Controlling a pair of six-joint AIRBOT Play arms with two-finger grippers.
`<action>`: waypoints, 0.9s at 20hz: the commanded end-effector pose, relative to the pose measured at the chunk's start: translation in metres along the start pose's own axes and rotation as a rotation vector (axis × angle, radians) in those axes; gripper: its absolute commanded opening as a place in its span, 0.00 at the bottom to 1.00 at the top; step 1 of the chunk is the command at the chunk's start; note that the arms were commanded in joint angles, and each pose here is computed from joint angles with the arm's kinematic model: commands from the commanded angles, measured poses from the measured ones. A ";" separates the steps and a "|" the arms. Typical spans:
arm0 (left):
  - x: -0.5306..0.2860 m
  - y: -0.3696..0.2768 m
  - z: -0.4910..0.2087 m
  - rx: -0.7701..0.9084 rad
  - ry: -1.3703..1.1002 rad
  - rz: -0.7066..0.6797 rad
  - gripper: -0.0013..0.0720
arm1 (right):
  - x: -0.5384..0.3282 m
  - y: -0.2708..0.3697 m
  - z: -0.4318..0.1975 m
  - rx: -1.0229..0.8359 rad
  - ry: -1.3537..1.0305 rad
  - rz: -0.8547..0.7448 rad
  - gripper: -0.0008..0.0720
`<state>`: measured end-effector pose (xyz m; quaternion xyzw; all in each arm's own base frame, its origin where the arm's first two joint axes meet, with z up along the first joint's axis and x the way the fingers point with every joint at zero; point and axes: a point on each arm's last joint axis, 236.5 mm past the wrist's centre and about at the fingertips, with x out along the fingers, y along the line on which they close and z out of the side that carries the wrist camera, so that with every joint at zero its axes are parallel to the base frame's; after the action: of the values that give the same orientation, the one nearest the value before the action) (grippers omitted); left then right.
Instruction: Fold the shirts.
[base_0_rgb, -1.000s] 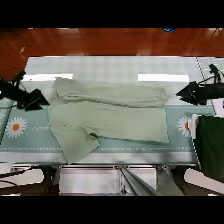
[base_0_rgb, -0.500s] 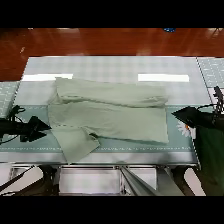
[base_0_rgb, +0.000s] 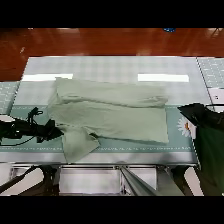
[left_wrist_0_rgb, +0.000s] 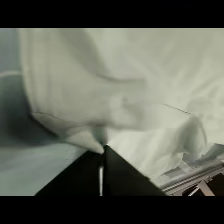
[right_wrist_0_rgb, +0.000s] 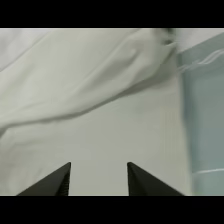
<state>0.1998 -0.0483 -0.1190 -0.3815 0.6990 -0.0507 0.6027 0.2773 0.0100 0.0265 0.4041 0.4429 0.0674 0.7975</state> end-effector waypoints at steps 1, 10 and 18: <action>0.007 0.003 0.013 0.027 -0.054 0.037 0.05 | -0.024 -0.072 -0.007 0.112 0.018 -0.254 0.58; 0.007 0.002 0.011 0.039 -0.047 0.037 0.05 | 0.006 -0.101 -0.120 0.203 0.428 -0.324 0.58; 0.007 0.004 0.010 0.041 -0.041 0.044 0.05 | 0.062 -0.092 -0.118 0.208 0.459 -0.239 0.58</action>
<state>0.1995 -0.0565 -0.1220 -0.3687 0.7026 -0.0613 0.6055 0.1802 0.0353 -0.1020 0.3934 0.6773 0.0070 0.6216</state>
